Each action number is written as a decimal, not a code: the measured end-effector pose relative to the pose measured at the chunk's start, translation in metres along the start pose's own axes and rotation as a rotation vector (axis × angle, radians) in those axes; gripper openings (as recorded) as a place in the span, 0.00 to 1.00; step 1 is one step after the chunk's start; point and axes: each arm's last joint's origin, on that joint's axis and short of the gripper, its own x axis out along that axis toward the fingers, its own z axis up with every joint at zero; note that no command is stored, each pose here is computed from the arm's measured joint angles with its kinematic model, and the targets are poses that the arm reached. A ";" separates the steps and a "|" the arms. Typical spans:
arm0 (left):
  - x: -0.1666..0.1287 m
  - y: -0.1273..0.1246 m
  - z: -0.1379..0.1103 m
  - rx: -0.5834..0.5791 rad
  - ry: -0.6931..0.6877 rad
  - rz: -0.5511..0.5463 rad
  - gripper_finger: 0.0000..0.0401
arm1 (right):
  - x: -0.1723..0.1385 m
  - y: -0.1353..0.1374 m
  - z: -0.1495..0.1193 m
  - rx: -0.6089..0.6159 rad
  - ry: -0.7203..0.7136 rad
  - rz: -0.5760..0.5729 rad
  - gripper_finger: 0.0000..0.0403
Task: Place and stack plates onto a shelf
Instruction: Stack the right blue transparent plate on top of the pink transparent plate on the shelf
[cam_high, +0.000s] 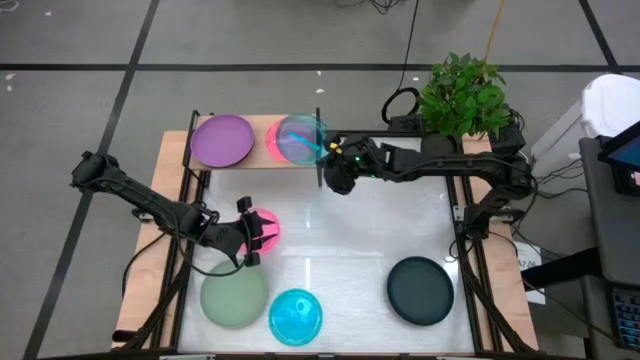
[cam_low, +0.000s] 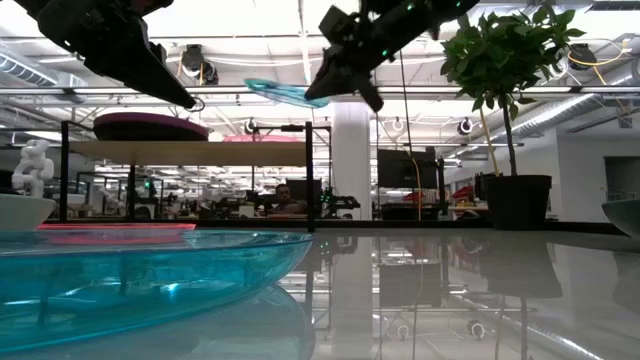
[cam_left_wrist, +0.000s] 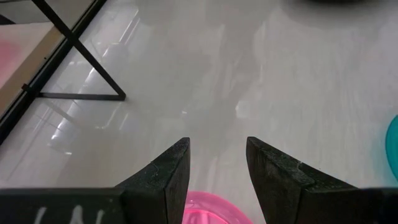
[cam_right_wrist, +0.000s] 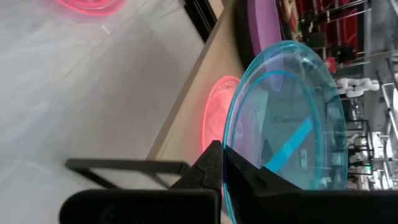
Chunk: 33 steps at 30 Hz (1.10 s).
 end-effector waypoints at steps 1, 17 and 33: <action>0.000 0.000 0.000 0.000 -0.001 0.000 0.41 | 0.005 0.001 -0.002 -0.002 -0.001 -0.005 0.00; 0.000 0.000 0.001 -0.003 -0.006 -0.003 0.41 | 0.044 0.012 -0.013 -0.028 -0.032 -0.037 0.00; 0.000 -0.001 0.001 -0.009 -0.007 -0.012 0.41 | 0.044 0.009 -0.021 0.033 -0.086 -0.007 0.00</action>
